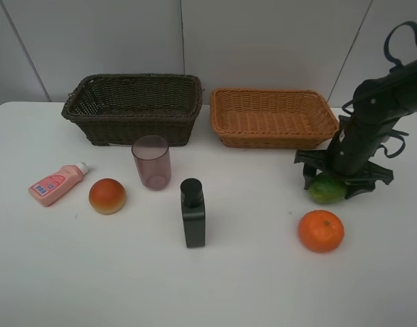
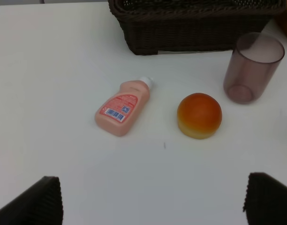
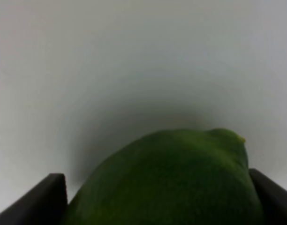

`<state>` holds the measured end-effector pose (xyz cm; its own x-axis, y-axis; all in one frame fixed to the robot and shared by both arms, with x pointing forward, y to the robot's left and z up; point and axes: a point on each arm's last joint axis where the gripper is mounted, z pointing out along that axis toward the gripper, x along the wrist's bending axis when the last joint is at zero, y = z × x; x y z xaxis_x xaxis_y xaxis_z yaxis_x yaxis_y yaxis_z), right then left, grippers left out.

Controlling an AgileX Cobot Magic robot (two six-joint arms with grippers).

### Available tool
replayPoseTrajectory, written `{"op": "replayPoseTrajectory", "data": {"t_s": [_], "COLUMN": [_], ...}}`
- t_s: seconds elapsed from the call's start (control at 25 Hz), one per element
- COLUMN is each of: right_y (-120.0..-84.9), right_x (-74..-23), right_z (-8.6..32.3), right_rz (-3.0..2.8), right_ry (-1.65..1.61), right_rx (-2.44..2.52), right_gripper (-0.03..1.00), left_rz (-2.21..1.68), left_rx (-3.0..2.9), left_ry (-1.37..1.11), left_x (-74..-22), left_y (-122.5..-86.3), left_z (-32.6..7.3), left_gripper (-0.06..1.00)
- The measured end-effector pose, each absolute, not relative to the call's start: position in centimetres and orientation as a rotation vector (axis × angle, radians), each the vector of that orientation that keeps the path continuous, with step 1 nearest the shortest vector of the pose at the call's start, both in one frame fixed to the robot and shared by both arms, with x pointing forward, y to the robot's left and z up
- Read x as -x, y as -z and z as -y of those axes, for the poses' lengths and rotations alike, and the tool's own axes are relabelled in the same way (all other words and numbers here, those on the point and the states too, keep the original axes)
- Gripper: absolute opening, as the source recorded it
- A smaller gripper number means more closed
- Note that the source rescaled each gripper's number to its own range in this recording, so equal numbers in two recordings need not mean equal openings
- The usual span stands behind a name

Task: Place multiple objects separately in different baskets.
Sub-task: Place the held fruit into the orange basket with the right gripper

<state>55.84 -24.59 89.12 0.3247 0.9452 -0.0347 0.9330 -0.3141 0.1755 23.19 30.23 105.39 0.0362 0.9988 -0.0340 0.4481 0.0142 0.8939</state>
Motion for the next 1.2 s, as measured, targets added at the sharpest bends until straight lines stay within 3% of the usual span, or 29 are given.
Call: {"op": "replayPoseTrajectory", "data": {"t_s": [0.32,0.76,1.2], "right_y": [-90.4,-100.2,-100.2], "right_x": [-56.4,-62.1,-70.6], "right_z": [24.1,20.1,17.0], "right_rz": [-1.750,-2.115,-2.046], "right_ry": [-0.067,-0.075,-0.277], "right_rx": [-2.416,-2.044,-1.939], "right_gripper": [0.64,0.64,0.64], "left_rz": [-1.518,-1.518,-1.518], "left_rx": [-1.541,-1.541,-1.541], "left_ry": [-0.902,-0.902,-0.902], "left_x": [-23.2,-23.2,-23.2], "left_y": [-105.4,-105.4,-105.4], "left_z": [-30.2,-30.2,-30.2], "left_gripper": [1.00,1.00,1.00]}}
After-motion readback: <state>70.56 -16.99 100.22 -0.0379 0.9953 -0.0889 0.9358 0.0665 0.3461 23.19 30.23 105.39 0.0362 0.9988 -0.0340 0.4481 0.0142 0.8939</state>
